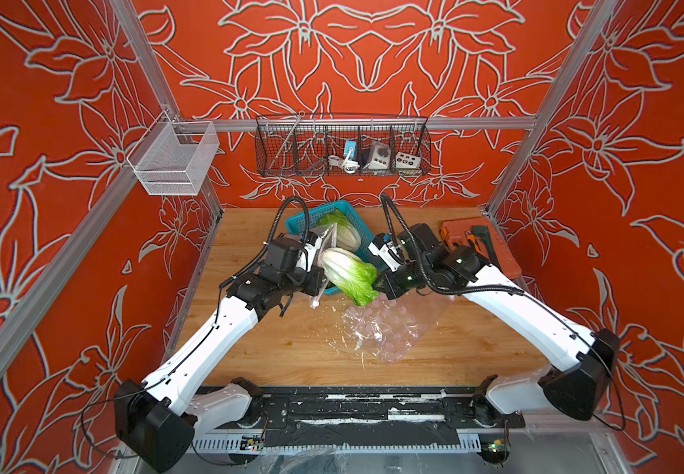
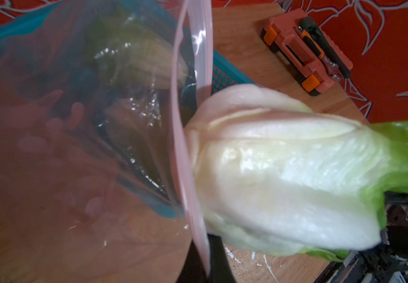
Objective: Put the chinese cabbages into a zipper bag and zip it
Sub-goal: Place the Chinese cabbage in the zipper food storage bag.
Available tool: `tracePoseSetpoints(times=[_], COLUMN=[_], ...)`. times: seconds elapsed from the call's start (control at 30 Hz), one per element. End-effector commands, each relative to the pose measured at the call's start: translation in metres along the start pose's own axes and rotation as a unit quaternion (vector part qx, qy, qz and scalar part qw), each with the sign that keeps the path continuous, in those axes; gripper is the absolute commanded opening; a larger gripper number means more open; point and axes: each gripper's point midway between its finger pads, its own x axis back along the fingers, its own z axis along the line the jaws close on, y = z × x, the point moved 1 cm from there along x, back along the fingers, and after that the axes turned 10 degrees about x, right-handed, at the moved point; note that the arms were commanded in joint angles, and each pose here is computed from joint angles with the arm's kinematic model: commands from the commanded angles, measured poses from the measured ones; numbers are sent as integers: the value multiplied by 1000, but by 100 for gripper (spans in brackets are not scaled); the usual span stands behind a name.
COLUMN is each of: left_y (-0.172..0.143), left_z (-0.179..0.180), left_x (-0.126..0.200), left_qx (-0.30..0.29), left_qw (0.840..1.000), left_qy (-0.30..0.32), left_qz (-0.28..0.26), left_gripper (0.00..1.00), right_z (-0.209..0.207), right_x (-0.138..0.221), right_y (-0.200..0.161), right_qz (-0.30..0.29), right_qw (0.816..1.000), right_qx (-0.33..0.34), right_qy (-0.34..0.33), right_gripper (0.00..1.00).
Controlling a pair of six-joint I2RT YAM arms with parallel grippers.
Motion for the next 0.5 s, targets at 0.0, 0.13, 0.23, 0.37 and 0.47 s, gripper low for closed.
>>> tracePoseSetpoints(times=[0.0,0.13,0.23,0.37,0.47], left_y=[-7,-4,-1,-3,-9], left_z=[-22,-15,-16,-24,-26], left_x=[-2,4,9,6,-1], left_qx=[-30,-36,-39,-37,-49], left_qw=[999,999,999,999,998], left_qy=[-32,-6,-5,-29,-31], left_qz=[19,12,7,13,26], left_gripper=[0,0,0,0,0], right_z=[0,-9,-10,-1,15], right_x=[5,7,1,-4,2], right_y=[3,-4,-6,1,12], right_qz=[-22,-26,-24,-33,-46], right_qw=[1000,1000,1000,999,997], right_qx=[15,1,-3,1,25], right_qy=[-2,-6,4,32,58], right_gripper=[0,0,0,0,0])
